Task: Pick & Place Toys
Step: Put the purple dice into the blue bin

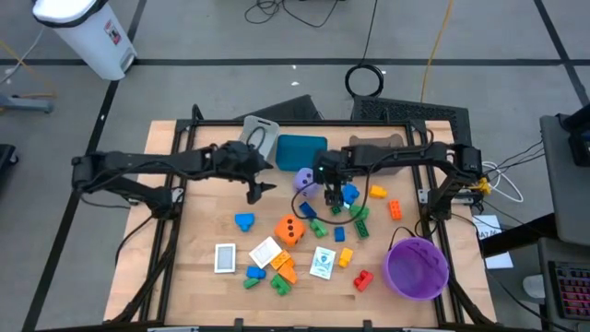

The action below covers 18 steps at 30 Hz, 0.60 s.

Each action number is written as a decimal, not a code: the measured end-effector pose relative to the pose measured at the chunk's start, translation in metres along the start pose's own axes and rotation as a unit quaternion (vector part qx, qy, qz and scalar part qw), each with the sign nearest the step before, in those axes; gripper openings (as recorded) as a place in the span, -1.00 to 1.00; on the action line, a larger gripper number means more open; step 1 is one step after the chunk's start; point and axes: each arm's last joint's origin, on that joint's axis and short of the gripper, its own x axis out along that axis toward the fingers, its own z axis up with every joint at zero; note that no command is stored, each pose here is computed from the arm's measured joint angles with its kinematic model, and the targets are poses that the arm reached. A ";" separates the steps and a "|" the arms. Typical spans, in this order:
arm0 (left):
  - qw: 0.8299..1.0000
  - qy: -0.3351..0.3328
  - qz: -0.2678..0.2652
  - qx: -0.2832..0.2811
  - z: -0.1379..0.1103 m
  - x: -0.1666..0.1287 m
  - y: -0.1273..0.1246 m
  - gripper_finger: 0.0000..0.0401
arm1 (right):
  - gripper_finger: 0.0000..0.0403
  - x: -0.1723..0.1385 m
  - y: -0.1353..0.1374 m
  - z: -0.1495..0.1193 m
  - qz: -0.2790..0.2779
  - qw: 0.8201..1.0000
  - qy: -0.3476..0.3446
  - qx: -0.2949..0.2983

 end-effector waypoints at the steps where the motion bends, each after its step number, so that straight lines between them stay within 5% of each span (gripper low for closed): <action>1: 1.000 0.006 -0.001 0.001 -0.002 0.005 0.000 0.58 | 0.58 0.003 0.000 -0.002 0.001 1.000 0.001 0.000; 10: 1.000 0.008 -0.022 0.005 -0.008 0.038 0.002 0.22 | 0.58 0.022 0.002 -0.013 -0.003 1.000 -0.025 0.001; 18: 0.999 0.047 -0.022 0.003 -0.023 0.060 0.004 0.11 | 0.58 0.038 -0.001 -0.020 -0.015 0.997 -0.075 0.007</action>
